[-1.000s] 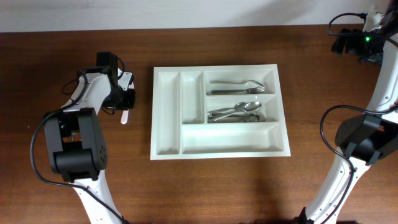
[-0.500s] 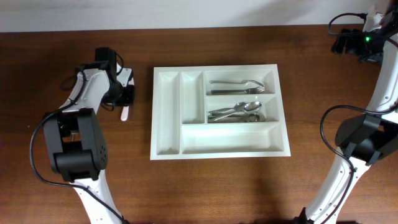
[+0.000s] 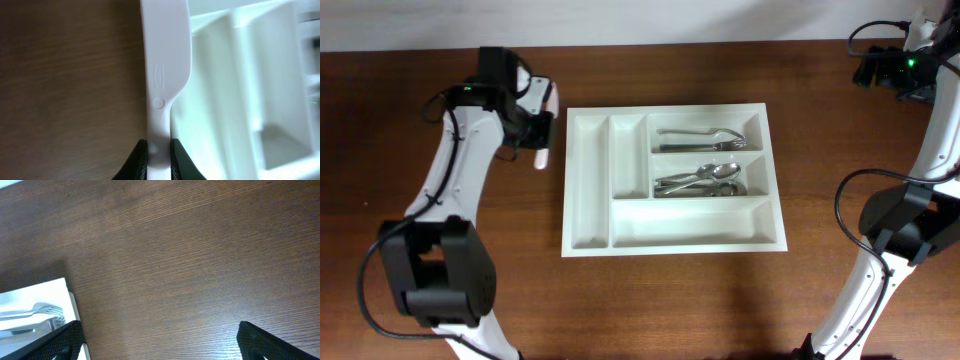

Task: Pack container
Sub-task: 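Place the knife in the tray's narrow left compartment and release, then move the left gripper to the metal tongs and grasp them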

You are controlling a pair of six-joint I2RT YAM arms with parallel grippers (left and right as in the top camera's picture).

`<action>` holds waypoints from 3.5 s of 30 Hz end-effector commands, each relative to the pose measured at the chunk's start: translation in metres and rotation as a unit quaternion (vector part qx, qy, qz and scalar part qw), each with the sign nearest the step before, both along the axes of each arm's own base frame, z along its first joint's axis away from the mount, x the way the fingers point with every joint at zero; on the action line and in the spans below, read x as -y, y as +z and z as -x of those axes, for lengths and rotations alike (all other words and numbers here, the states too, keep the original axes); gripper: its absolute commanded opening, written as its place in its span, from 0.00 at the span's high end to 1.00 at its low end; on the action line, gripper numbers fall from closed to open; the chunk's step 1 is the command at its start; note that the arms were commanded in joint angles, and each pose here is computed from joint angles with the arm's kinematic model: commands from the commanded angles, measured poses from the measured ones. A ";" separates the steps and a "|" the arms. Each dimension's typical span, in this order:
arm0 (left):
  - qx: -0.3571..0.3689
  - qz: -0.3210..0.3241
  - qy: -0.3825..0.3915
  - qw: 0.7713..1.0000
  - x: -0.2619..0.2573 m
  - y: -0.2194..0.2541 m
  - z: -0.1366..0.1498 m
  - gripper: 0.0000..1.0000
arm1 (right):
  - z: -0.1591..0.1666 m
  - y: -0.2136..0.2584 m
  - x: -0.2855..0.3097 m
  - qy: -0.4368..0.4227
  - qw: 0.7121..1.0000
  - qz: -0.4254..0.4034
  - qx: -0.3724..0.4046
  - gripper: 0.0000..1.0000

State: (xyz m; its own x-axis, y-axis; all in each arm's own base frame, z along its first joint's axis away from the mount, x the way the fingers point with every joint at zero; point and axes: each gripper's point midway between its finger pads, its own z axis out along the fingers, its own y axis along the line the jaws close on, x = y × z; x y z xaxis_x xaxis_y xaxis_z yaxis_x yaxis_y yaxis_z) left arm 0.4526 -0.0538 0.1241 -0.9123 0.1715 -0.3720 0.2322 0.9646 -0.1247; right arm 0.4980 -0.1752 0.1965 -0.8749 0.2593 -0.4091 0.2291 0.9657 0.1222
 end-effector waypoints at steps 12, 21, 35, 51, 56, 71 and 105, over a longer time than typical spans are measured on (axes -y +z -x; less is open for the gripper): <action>-0.001 0.091 0.010 0.996 0.118 0.048 0.032 0.98 | 0.000 0.017 -0.002 -0.003 1.000 0.005 0.019 0.01; -0.058 0.086 0.035 0.994 0.137 0.005 0.035 0.98 | 0.000 0.017 -0.002 -0.003 1.000 0.005 0.019 0.01; -0.072 0.096 0.010 0.993 0.167 -0.042 0.022 0.98 | 0.000 0.017 -0.002 -0.003 1.000 0.005 0.019 0.01; -0.069 0.096 0.010 0.993 0.167 -0.041 0.020 0.67 | 0.000 0.017 -0.002 -0.003 1.000 0.005 0.019 0.01; -0.048 0.092 -0.005 0.995 0.156 -0.021 0.011 0.67 | 0.000 0.017 -0.002 -0.003 1.000 0.005 0.019 0.01; -0.012 -0.157 0.111 0.981 -0.071 0.062 0.017 0.68 | 0.000 0.017 -0.002 -0.003 1.000 0.005 0.019 0.01; -0.173 -0.154 0.147 0.962 -0.208 -0.060 0.039 0.84 | 0.000 0.017 -0.002 -0.003 1.000 0.005 0.019 0.01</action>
State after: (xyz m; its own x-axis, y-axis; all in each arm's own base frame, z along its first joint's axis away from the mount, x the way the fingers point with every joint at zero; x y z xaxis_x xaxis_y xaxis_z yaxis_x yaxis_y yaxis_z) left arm 0.4121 0.1518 0.0791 -0.9966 -0.0747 -0.0334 -0.0793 0.9822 0.1702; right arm 0.4981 -0.1753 0.1965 -0.8748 0.2589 -0.4095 0.2289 0.9658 0.1216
